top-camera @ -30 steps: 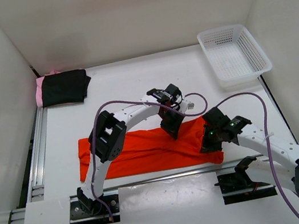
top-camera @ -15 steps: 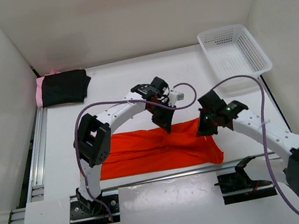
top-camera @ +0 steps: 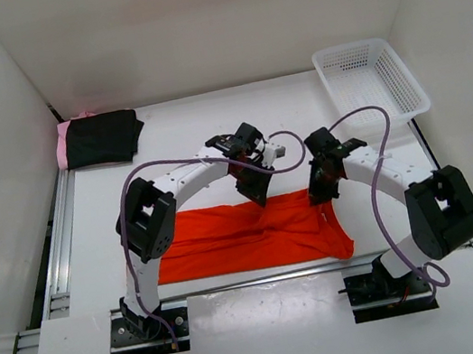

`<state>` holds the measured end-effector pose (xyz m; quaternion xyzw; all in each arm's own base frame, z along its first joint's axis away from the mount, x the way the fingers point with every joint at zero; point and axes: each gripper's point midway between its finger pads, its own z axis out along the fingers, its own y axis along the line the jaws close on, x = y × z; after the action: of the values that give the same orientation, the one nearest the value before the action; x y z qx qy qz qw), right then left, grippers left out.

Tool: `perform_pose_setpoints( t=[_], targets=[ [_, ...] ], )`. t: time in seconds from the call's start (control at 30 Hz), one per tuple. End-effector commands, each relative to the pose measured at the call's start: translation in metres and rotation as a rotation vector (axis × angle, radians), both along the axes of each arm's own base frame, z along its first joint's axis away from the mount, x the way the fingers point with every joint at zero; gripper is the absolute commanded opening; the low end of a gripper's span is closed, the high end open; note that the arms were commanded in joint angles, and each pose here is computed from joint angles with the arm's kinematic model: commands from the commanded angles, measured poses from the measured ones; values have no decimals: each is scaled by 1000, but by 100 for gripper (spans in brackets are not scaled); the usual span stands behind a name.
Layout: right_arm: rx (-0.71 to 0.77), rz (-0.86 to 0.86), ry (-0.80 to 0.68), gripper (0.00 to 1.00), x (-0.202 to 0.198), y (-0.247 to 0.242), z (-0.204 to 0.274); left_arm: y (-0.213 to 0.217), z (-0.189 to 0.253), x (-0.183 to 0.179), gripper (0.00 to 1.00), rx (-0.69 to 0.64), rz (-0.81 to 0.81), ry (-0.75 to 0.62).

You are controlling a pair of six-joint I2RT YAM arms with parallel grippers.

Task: Fold and stack the t-shirts
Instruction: Fold the other side of the tshirt into a rectangle

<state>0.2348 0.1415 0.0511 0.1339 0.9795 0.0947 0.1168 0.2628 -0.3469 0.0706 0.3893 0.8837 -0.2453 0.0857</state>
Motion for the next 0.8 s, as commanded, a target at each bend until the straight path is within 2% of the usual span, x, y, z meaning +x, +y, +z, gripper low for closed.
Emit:
perform_pose_setpoints(
  t=[0.0,0.03,0.07,0.1,0.17,0.27,0.33,0.47,0.53,0.67,0.7,0.77],
  targets=[
    [-18,16,-41,19,19,-3,9,0,4,15,27,18,17,-67],
    [-13,15,-52,26,22,-1,12,1,3,16,33,24,20,-73],
    [-9,15,-62,38,25,0,16,1,3,16,37,24,20,-73],
    [-17,15,-52,43,24,-4,15,4,2,20,45,43,30,-90],
    [-14,12,-81,50,24,-6,24,8,5,25,53,60,44,-122],
    [-5,11,-104,50,14,-9,29,24,15,37,56,104,89,-197],
    [46,6,-97,43,-2,-7,31,36,34,43,58,112,124,-253],
    [103,37,-33,37,-38,0,18,91,52,57,59,218,241,-344],
    [133,42,13,36,-50,3,7,129,44,56,59,310,299,-363],
    [155,62,26,46,-59,9,-6,224,34,62,59,511,491,-431],
    [156,62,22,48,-57,10,-7,257,24,55,59,561,553,-403],
    [148,69,33,51,-54,11,-15,292,12,50,59,628,625,-380]
  ],
)
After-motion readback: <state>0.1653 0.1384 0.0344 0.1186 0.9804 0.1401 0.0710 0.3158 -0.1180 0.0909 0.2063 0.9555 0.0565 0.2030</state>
